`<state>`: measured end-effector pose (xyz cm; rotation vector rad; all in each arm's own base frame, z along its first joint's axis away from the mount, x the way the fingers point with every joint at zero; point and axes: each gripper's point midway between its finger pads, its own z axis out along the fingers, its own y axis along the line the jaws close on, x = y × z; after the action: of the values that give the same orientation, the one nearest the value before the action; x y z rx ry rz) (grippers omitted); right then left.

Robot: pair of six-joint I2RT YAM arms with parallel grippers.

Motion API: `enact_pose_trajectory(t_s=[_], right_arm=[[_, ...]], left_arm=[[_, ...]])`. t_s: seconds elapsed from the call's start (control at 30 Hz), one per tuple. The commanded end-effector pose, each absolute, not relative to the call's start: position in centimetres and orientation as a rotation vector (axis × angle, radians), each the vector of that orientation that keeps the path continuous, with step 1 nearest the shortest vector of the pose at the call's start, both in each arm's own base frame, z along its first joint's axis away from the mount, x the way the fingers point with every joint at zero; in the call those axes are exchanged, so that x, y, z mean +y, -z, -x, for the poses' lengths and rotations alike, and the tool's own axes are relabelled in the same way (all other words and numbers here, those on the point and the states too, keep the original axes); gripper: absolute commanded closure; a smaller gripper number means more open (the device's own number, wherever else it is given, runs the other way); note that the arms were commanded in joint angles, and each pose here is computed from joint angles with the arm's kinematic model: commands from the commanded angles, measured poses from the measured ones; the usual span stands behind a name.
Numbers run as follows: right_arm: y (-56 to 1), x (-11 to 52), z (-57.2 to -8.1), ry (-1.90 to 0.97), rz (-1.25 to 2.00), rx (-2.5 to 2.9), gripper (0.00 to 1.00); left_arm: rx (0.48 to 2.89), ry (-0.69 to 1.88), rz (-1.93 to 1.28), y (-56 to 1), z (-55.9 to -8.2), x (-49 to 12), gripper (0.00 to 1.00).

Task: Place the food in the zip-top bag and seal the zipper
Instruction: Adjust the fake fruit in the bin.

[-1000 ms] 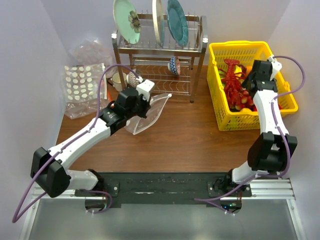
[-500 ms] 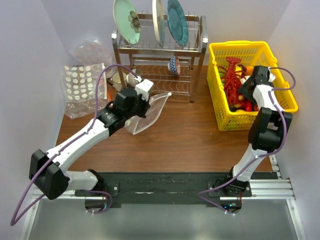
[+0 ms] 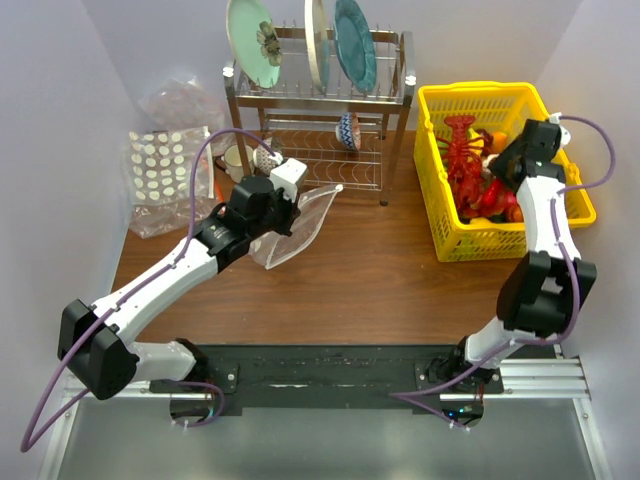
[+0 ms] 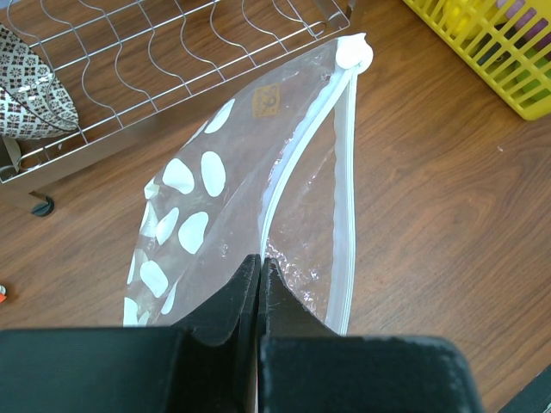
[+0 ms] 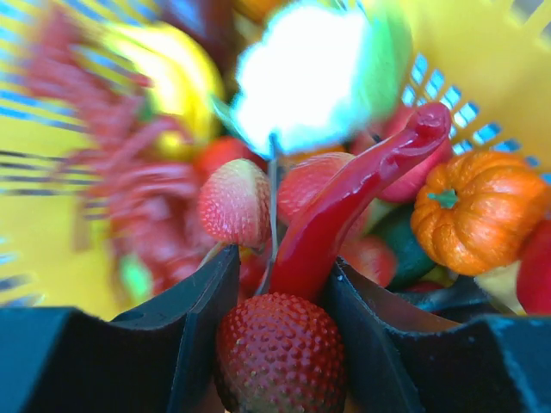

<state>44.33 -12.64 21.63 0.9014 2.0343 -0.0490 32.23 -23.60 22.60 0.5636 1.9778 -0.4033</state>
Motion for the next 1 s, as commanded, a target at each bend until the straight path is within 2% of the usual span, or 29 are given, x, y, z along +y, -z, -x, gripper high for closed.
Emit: enact_pose_trajectory(t_s=[0.0,0.03,0.27,0.33,0.5,0.53,0.77,0.8,0.9,0.93,0.97], right_arm=[[-30.0,-11.6,-43.6,-0.030,-0.798,1.824,0.72],[-30.6,-11.5,-43.4,-0.031,-0.793,1.806,0.76],[-33.5,-10.8,-42.5,-0.068,-0.761,1.760,0.79],[-33.8,-10.5,-42.4,-0.082,-0.753,1.750,0.84],[-33.7,-9.7,-42.7,-0.133,-0.730,1.772,0.91],[-33.5,-9.4,-42.8,-0.150,-0.724,1.780,0.95],[-33.3,-9.2,-42.9,-0.164,-0.718,1.788,0.96],[-33.4,-9.2,-43.0,-0.166,-0.716,1.786,0.94],[-33.5,-8.9,-43.2,-0.181,-0.703,1.800,0.68],[-33.4,-8.9,-43.2,-0.178,-0.694,1.808,0.62],[-33.3,-8.8,-43.2,-0.180,-0.689,1.818,0.65]], left_arm=[[1.926,0.401,-0.564,-23.9,-32.5,-23.6,1.00],[1.925,0.401,-0.567,-23.8,-32.5,-23.7,1.00],[1.928,0.398,-0.567,-23.8,-32.4,-23.7,1.00],[1.930,0.395,-0.565,-23.7,-32.5,-23.6,1.00],[1.929,0.393,-0.562,-23.8,-32.5,-23.5,1.00],[1.930,0.395,-0.565,-23.7,-32.5,-23.6,1.00],[1.931,0.392,-0.566,-23.6,-32.5,-23.6,1.00],[1.931,0.393,-0.565,-23.6,-32.5,-23.6,1.00],[1.932,0.390,-0.566,-23.6,-32.5,-23.6,1.00],[1.932,0.390,-0.566,-23.6,-32.5,-23.6,1.00],[1.934,0.390,-0.566,-23.5,-32.5,-23.6,1.00]])
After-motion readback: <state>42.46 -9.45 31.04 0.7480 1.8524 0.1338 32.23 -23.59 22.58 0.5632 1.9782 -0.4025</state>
